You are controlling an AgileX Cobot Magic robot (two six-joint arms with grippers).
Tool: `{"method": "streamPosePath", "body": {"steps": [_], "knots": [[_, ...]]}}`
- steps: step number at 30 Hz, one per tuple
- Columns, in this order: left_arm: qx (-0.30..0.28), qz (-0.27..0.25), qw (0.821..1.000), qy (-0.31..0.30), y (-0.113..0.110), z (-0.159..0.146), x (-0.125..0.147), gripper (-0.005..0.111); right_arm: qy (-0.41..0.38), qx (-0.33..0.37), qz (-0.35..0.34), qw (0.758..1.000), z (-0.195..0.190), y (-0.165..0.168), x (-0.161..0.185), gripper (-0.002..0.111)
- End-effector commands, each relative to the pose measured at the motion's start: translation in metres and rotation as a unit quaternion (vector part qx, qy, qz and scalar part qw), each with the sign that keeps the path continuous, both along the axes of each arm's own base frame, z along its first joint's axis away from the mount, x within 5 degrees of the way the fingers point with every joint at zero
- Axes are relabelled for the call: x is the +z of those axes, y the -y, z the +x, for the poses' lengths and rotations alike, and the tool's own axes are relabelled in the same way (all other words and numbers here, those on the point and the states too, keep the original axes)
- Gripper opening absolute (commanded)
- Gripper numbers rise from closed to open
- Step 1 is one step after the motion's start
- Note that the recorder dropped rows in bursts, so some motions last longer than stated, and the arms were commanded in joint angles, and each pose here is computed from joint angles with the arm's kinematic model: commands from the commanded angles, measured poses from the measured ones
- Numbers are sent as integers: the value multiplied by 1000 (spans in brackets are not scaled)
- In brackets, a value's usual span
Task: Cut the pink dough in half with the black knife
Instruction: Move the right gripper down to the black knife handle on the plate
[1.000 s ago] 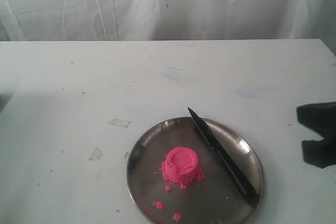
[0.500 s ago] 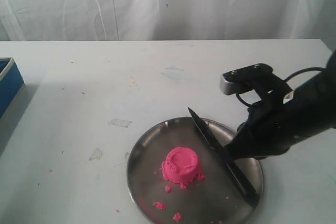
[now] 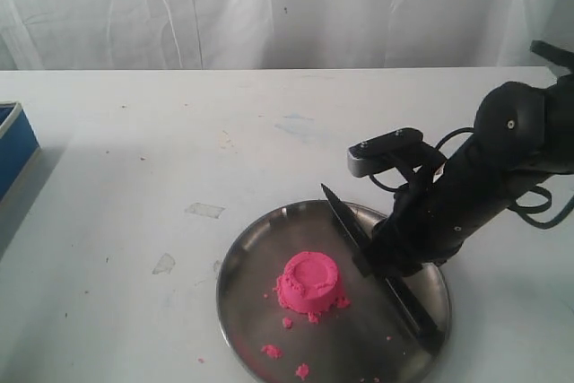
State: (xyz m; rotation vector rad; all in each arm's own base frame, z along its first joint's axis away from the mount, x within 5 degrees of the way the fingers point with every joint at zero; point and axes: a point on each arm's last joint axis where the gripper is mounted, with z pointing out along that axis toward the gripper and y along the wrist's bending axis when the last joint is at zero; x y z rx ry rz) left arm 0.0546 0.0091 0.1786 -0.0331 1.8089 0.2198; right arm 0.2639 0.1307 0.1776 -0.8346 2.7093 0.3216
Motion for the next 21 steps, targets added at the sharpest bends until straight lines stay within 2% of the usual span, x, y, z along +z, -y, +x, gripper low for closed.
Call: {"method": "streamPosePath", "body": {"steps": [1, 16, 19, 21], "knots": [[1, 0, 1000, 2, 0, 0, -1, 0, -3, -3, -3, 1000, 3, -1, -6, 43], [1, 0, 1000, 2, 0, 0, -1, 0, -13, -6, -26, 1000, 14, -3, -40, 42], [1, 0, 1000, 2, 0, 0, -1, 0, -13, -5, -26, 1000, 14, -3, -40, 32], [1, 0, 1000, 2, 0, 0, -1, 0, -12, -6, -26, 1000, 14, -3, -40, 17]]}}
